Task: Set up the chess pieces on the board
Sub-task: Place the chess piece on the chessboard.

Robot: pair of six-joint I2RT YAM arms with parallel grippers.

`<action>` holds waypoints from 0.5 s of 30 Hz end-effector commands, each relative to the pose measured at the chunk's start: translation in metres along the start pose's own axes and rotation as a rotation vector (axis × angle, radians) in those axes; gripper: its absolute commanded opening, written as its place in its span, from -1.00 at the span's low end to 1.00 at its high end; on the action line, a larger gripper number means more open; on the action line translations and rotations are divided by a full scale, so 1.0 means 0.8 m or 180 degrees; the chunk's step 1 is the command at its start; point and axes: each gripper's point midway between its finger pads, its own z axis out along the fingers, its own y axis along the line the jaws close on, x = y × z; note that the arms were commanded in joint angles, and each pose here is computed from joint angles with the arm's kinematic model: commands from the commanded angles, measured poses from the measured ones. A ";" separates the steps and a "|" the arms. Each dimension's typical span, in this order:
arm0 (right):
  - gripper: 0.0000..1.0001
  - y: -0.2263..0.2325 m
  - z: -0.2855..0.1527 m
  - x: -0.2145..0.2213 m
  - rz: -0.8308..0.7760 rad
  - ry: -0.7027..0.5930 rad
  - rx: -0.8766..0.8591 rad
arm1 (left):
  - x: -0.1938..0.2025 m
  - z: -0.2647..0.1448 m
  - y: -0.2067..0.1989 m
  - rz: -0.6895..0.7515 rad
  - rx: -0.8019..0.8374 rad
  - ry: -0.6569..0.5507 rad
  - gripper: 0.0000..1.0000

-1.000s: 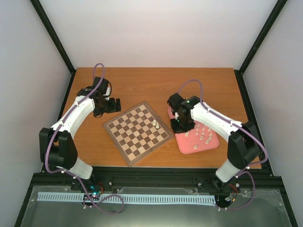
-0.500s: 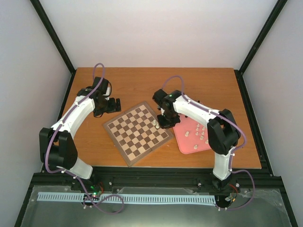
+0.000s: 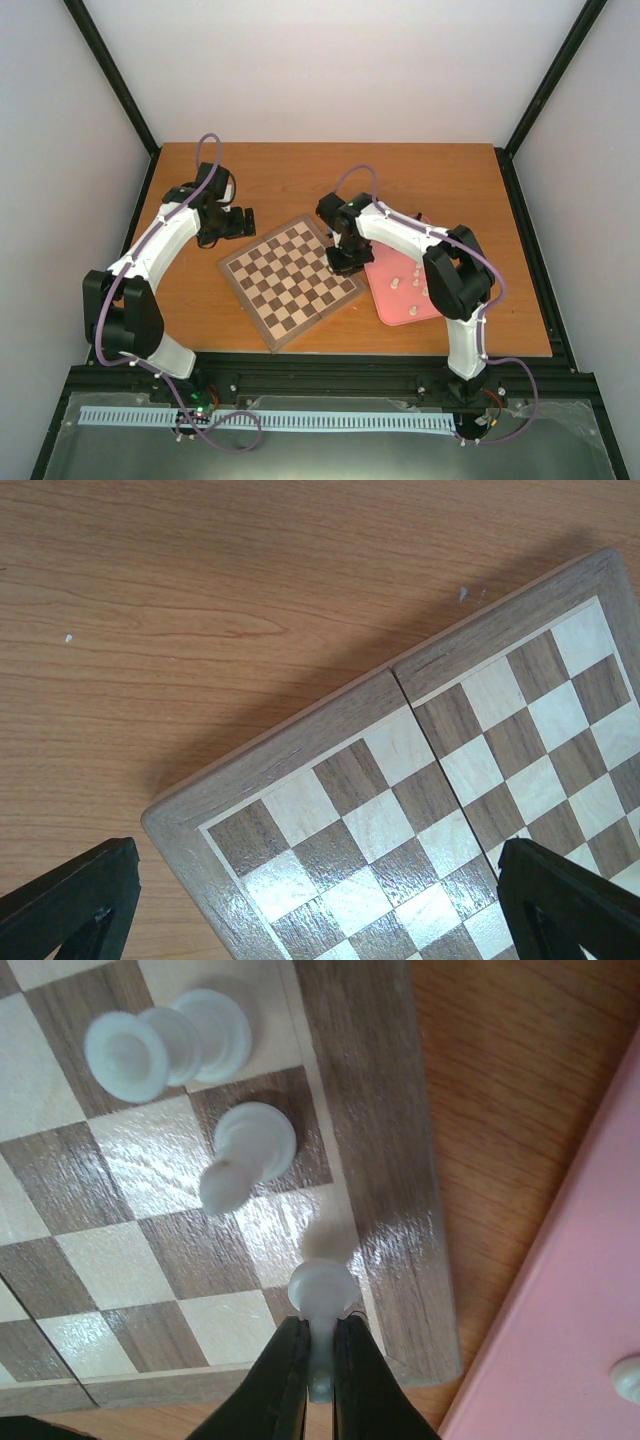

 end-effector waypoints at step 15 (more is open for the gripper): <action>-0.91 0.019 0.003 -0.013 -0.0151 -0.0013 -0.0037 | -0.010 -0.012 -0.003 0.0088 -0.0008 -0.0128 0.99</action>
